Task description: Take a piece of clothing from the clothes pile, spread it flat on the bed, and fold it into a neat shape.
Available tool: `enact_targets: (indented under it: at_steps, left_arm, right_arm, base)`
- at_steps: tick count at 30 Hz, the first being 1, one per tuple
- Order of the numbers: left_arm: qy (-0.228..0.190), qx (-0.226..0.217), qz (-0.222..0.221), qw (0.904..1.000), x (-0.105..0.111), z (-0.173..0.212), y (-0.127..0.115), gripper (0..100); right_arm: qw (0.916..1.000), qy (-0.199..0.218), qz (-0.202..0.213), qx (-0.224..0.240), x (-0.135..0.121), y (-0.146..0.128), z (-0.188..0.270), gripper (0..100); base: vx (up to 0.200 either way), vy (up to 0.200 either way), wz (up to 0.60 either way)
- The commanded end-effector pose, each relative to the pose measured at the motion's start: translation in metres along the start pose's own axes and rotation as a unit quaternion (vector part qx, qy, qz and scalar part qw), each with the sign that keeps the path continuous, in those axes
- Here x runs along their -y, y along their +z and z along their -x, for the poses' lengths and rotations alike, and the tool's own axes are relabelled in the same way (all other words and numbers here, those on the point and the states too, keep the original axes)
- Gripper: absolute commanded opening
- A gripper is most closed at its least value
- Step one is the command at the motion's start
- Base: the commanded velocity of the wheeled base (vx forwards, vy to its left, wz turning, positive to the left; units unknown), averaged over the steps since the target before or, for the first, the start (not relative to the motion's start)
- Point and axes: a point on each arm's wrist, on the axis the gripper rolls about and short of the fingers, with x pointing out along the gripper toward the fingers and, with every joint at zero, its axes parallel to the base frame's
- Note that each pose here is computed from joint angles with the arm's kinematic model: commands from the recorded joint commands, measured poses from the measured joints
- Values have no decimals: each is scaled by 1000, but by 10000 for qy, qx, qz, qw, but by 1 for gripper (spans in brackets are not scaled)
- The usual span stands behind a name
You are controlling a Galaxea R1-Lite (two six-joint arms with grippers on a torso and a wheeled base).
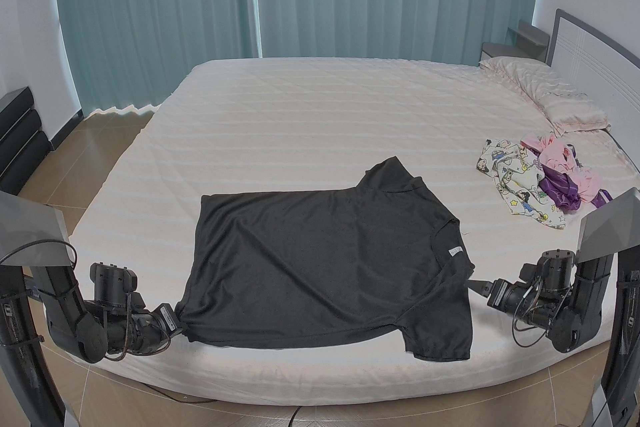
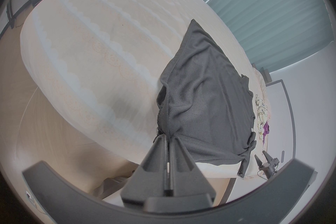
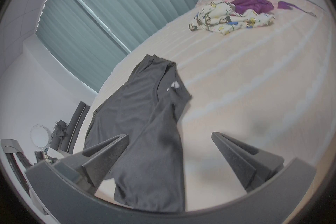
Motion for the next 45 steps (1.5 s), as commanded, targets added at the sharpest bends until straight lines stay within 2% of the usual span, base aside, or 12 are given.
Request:
enact_targets:
  at_steps: [1,6,12,19,29,30,40,45]
  left_arm:
    - [13,-15,10,10000,-1,0,-1,0]
    - [7,-20,11,10000,-1,0,-1,0]
    - [12,-25,12,10000,-1,0,-1,0]
    - [3,-14,1,10000,-1,0,-1,0]
    - [3,-14,1,10000,-1,0,-1,0]
    - [3,-14,1,10000,-1,0,-1,0]
    - [3,-14,-7,10000,-1,0,-1,0]
    - [3,-35,-8,10000,-1,0,-2,0]
  right_arm:
    - [9970,-22,-157,-752,-6,-33,36,100]
    - [9912,-137,-133,-1313,-8,-54,48,100]
    - [9855,-89,54,-1695,-16,-70,51,100]
    - [9819,-98,156,-1884,-18,-80,48,100]
    - [9830,-87,169,-1829,-17,-80,39,100]
    - [9830,-87,169,-1829,-17,-80,39,0]
    - [9837,-309,139,-1764,-13,-78,47,0]
    - [9877,-307,76,-1533,-16,-65,55,0]
  base:
    - [0,0,0]
    - [0,0,0]
    - [0,0,0]
    - [0,0,0]
    - [0,0,0]
    - [0,0,0]
    - [0,0,0]
    - [0,0,0]
